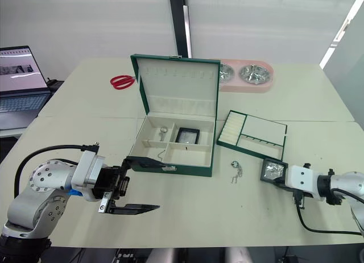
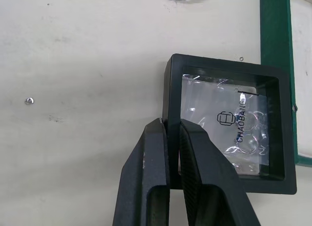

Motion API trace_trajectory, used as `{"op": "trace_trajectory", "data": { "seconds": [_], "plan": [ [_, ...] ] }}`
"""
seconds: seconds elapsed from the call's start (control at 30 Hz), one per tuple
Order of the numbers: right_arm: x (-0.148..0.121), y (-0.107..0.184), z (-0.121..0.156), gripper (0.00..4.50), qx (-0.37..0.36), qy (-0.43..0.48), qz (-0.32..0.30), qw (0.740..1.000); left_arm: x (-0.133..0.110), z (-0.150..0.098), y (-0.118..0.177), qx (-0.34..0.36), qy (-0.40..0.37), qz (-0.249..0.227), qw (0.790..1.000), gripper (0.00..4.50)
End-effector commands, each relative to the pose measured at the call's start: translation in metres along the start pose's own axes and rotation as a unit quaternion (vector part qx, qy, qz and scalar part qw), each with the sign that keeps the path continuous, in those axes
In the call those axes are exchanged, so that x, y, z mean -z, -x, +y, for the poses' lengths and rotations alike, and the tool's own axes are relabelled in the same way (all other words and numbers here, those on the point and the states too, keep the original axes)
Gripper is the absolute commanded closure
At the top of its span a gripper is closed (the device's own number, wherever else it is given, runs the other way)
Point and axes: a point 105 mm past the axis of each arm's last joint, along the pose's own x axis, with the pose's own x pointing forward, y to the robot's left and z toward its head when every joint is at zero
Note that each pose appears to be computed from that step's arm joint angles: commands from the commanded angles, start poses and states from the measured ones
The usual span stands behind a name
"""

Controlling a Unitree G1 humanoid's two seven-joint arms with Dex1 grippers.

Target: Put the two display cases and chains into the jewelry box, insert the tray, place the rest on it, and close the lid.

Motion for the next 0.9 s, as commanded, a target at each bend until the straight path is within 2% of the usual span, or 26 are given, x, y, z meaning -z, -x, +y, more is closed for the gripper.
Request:
{"op": "trace_trajectory", "data": {
  "seconds": [0.03,0.23,0.43,0.63,0.9],
  "plan": [
    [-0.013,0.013,-0.003,4.43,-0.006,0.006,-0.003,1.000,-0.007,0.002,-0.001,-0.002,-0.019,-0.003,1.000,0.00],
    [-0.032,0.032,0.005,4.43,-0.056,-0.001,0.026,0.998,-0.010,0.006,0.013,-0.034,-0.018,0.012,0.999,0.00],
    [-0.086,0.037,-0.003,4.43,-0.058,-0.003,0.001,0.998,-0.013,0.008,0.041,-0.080,-0.005,0.045,0.996,0.00],
    [-0.132,0.021,-0.018,4.43,-0.067,0.001,-0.031,0.997,-0.015,0.019,0.049,-0.112,-0.009,0.046,0.993,0.00],
    [-0.180,-0.022,-0.036,4.43,-0.107,-0.012,-0.066,0.992,-0.015,0.032,0.063,-0.134,-0.017,0.065,0.989,0.00]
  ]
}}
